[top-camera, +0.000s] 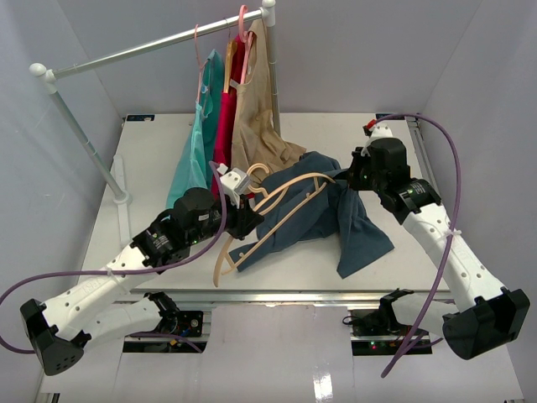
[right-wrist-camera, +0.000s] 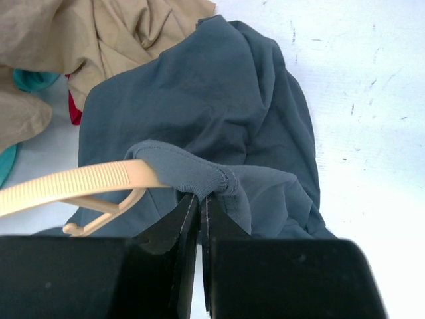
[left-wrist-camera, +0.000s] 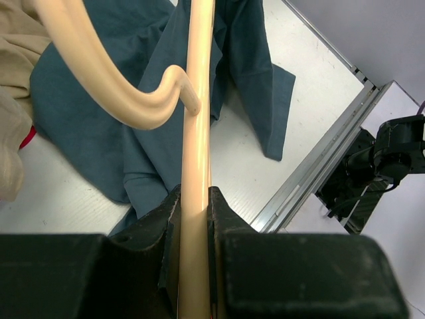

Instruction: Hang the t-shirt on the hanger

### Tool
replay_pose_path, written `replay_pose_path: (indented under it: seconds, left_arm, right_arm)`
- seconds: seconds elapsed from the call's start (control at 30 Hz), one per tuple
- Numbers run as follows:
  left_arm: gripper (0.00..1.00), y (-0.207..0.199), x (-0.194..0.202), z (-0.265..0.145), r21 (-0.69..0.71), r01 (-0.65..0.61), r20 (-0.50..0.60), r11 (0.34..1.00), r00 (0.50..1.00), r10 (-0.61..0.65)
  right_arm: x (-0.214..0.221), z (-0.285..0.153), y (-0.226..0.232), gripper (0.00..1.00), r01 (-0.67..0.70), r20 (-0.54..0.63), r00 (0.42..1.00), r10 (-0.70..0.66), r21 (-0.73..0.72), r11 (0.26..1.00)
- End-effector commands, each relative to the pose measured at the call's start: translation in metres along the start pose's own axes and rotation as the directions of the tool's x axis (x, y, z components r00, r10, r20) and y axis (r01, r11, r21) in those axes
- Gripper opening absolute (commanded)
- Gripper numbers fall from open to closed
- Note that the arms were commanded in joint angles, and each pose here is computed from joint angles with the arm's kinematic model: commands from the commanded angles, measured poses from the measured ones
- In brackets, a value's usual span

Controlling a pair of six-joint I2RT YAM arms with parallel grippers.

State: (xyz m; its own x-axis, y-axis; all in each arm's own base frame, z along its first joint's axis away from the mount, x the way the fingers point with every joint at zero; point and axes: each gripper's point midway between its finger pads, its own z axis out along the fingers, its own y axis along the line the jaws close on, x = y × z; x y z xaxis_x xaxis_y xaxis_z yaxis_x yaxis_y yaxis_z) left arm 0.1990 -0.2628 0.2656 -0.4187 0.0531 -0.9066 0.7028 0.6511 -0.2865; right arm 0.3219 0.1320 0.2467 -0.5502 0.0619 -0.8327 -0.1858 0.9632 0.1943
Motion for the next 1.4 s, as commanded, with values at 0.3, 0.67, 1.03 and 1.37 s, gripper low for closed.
replay_pose_path:
  seconds: [0.3,0.67,1.03,1.37]
  left_arm:
    - [0.00,-0.007,-0.027,-0.008,0.027,-0.018,0.117,0.999,0.993,0.015]
    - [0.00,-0.020,-0.009,0.008,0.130,-0.065,0.081,0.989,0.995,0.054]
    - [0.00,-0.030,-0.021,0.007,0.185,-0.143,0.157,0.972,0.981,0.114]
    - [0.00,-0.029,-0.031,0.022,0.172,-0.212,0.241,0.962,0.956,0.167]
  right_arm:
    - [0.004,-0.003,-0.004,0.08,0.074,-0.039,0.997,-0.074,0.001,0.997]
    - [-0.017,-0.006,0.011,0.08,0.068,-0.010,0.998,-0.069,-0.061,0.996]
    - [-0.020,-0.025,0.049,0.08,0.122,-0.009,0.992,-0.129,-0.262,0.957]
    - [-0.025,-0.056,0.097,0.08,0.184,0.039,0.982,-0.186,-0.435,0.881]
